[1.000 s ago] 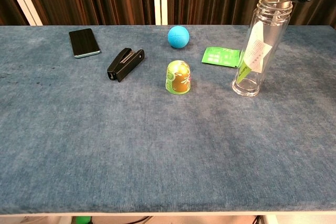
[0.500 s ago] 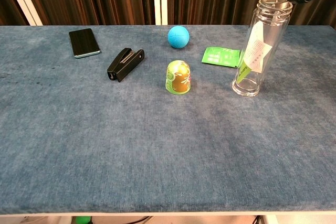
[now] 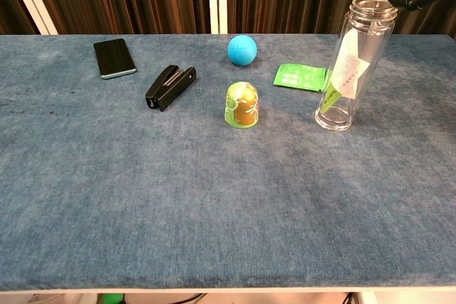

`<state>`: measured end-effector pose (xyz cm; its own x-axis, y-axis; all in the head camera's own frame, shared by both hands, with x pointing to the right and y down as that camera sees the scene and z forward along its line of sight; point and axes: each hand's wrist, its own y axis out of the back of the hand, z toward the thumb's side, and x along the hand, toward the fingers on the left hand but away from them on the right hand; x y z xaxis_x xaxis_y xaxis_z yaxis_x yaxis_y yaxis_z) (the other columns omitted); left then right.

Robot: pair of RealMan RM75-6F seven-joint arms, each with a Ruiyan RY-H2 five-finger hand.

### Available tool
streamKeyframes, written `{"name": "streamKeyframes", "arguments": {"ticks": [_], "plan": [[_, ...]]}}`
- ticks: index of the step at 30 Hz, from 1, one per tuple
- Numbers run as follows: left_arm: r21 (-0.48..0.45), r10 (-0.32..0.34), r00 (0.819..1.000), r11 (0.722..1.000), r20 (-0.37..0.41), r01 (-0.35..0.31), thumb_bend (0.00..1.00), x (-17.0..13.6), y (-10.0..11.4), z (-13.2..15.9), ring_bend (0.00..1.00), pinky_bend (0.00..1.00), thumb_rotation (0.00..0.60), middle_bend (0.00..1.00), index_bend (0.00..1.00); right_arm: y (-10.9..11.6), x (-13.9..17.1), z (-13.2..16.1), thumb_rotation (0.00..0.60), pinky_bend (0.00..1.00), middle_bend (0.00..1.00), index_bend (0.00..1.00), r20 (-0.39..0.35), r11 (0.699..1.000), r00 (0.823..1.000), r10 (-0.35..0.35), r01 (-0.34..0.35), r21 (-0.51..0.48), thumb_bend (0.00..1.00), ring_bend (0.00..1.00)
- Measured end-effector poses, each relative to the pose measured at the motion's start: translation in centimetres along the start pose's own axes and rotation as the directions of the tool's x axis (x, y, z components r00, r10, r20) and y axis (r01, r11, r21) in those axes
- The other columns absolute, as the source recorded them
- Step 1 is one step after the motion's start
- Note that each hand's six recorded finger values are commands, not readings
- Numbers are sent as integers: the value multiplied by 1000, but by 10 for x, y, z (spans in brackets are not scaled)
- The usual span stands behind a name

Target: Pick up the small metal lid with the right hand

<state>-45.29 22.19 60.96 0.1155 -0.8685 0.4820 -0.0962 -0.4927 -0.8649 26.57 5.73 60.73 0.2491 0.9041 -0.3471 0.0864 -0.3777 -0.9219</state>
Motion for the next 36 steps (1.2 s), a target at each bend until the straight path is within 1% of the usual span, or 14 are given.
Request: {"name": "streamKeyframes", "arguments": {"ticks": [2,3,5,8,17,19,22,24,26,28,32,36], "plan": [[0,-1,1000,1000,0,1,4,0,0,0,62,136,600,104,110,-2,1,-1,600,94,106,112,-7,1000,1000,20,-20,4,348,0],[0,-1,1000,1000,0,1,3,0,0,0,62,135,600,104,110,-2,1,-1,600,72,78,47,-10,1000,1000,29,-29,5,326,0],[0,-2,1000,1000,0,2,4,0,0,0,62,136,600,104,111,-3,2,-1,600,47,42,2,-17,999,999,38,-38,-1,299,0],[0,-3,1000,1000,0,3,4,0,0,0,62,136,600,104,116,0,2,0,600,36,16,0,-30,999,999,29,-29,-25,275,0],[-2,-2,1000,1000,1,2,4,0,0,1,62,136,600,104,119,11,11,-3,600,31,20,1,-68,995,997,-32,25,-94,274,0],[-2,-3,1000,1000,1,3,4,0,-1,1,62,136,600,104,119,13,14,-4,600,14,18,61,-80,995,996,-32,24,-102,275,0],[-2,-2,1000,1000,2,2,4,0,0,1,62,136,600,104,121,14,21,-5,600,0,9,224,-106,996,994,-23,13,-93,271,0],[-2,-2,1000,1000,3,2,4,0,0,2,62,136,600,104,123,14,26,-8,600,0,3,304,-122,998,992,-8,0,-65,264,0],[-2,-3,1000,1000,5,3,4,0,-1,2,62,136,600,104,123,12,30,-10,600,0,0,344,-127,999,992,8,-12,-31,256,0],[-2,-4,1000,1000,6,4,4,0,-1,3,62,136,600,104,124,11,32,-11,600,0,0,365,-129,1000,991,19,-19,4,246,0],[-1,-2,1000,1000,5,2,4,-1,-1,2,62,136,600,104,123,7,36,-12,600,0,0,368,-126,996,991,41,-31,80,245,0],[-2,1,1000,1000,1,-1,4,-2,0,1,62,136,600,104,123,3,38,-12,600,0,0,368,-118,994,991,59,-47,102,245,0]]}}
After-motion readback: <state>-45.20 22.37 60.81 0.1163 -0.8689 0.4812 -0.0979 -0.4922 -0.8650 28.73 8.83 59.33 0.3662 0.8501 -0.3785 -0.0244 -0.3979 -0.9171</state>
